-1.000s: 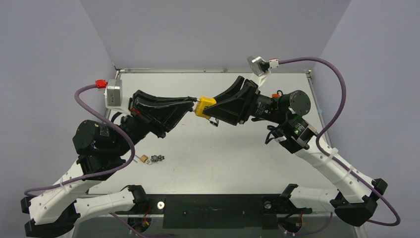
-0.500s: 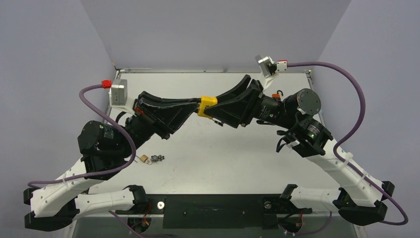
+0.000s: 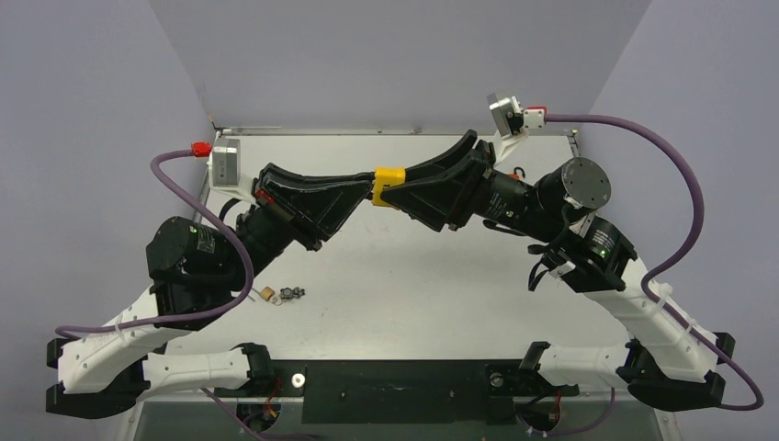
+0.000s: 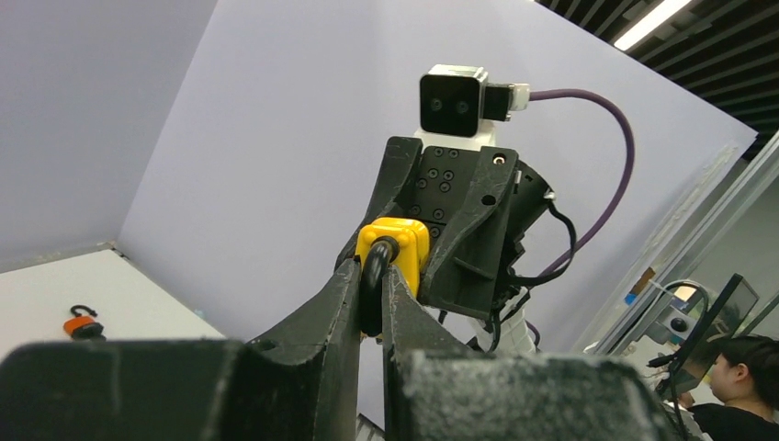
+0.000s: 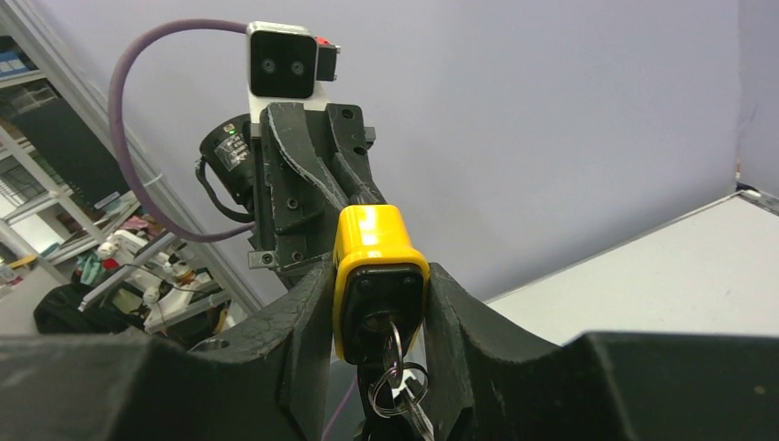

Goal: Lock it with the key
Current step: Lock the lock.

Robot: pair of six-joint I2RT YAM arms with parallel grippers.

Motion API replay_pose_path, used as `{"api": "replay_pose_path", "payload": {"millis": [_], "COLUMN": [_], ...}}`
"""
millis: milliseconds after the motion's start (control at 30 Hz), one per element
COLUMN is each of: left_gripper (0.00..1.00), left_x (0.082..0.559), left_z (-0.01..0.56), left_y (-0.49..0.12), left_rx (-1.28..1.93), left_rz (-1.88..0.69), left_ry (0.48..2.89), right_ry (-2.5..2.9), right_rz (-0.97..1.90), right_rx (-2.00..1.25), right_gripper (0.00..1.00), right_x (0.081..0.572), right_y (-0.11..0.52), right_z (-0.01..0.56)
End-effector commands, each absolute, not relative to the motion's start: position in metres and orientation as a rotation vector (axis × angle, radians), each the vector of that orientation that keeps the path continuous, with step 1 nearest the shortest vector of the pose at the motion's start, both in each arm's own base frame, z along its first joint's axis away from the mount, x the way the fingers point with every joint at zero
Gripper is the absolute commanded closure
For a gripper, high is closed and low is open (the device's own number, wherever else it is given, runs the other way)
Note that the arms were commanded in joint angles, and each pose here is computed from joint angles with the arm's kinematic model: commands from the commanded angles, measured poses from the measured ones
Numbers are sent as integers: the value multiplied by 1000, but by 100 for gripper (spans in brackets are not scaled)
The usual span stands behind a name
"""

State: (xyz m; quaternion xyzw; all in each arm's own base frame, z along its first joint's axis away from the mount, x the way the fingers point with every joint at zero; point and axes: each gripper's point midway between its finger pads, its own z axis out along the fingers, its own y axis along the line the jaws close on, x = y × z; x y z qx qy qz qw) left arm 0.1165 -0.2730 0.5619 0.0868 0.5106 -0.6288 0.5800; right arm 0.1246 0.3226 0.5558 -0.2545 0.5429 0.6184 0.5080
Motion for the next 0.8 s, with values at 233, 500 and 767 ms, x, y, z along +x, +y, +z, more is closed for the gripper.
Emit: {"api": "replay_pose_path", "payload": {"millis": [233,500,767], "left_gripper": [100,100,100], "left_x": [74,58,44], "left_z": [417,411,402], "left_y": [-371,-384,-396], "left_rx": [756,869,934], "left_rz": [-1364,-1352,-1401], "left_ry": [1709,1732,1748], "right_ry": [1482,1558,1565], "right_rz": [1210,1146,1104], "right_rx": [-567,-606,-635], "right_gripper": [100,100,100], "right_x": [185,198,204], "right_y": [362,377,381], "right_z": [512,493,493]}}
